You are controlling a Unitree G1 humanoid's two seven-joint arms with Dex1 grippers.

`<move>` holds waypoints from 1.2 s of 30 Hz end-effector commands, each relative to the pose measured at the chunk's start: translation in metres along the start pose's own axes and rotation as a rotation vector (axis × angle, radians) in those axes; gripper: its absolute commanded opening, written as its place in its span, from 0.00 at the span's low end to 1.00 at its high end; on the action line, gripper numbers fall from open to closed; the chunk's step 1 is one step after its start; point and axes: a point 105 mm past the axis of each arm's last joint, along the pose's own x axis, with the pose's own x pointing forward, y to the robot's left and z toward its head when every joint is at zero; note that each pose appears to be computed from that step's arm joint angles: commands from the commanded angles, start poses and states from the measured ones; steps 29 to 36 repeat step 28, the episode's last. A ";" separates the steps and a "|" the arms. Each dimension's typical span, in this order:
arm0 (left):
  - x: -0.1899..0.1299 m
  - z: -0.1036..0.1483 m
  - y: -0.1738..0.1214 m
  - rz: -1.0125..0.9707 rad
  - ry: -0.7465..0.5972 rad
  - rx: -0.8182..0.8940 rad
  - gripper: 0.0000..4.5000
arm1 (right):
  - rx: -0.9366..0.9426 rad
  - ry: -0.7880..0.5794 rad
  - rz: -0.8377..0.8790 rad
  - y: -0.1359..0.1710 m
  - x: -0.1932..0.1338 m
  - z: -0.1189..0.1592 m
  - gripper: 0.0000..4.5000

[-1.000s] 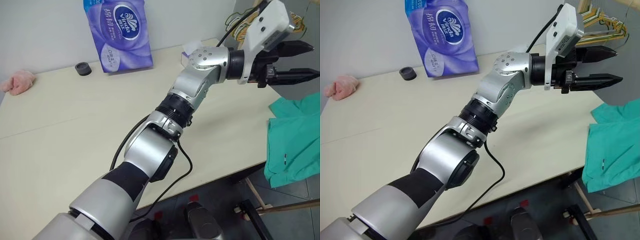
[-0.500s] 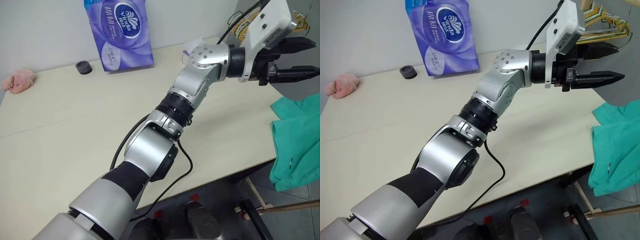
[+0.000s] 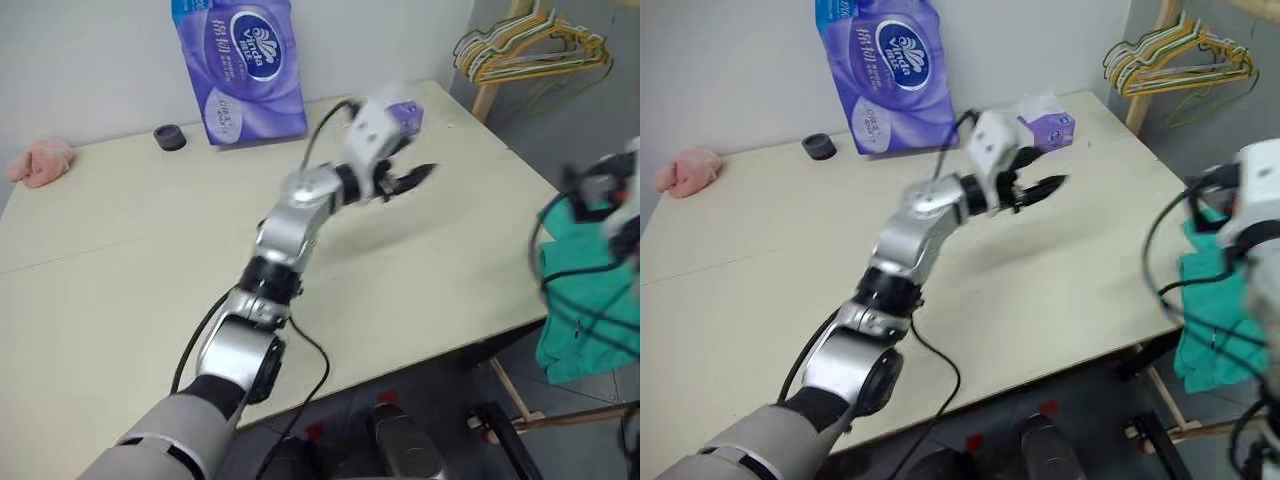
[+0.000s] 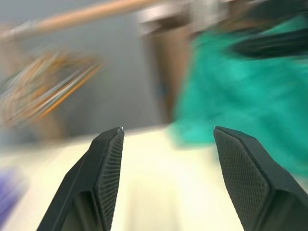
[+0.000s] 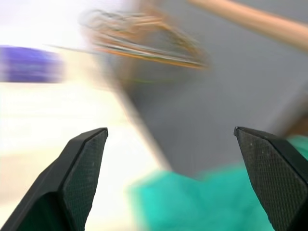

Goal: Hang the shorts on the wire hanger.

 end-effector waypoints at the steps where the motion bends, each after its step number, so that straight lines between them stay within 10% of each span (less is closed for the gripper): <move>1: -0.027 -0.002 0.030 0.259 0.015 0.004 0.69 | 0.015 -0.154 0.119 0.032 0.000 0.015 1.00; 17: -0.162 -0.096 0.079 0.996 0.230 0.010 0.69 | 0.246 -0.083 0.251 0.140 0.029 -0.068 1.00; 36: -0.150 -0.098 0.067 0.843 0.207 -0.009 0.69 | 0.291 -0.089 0.275 0.149 0.029 -0.073 1.00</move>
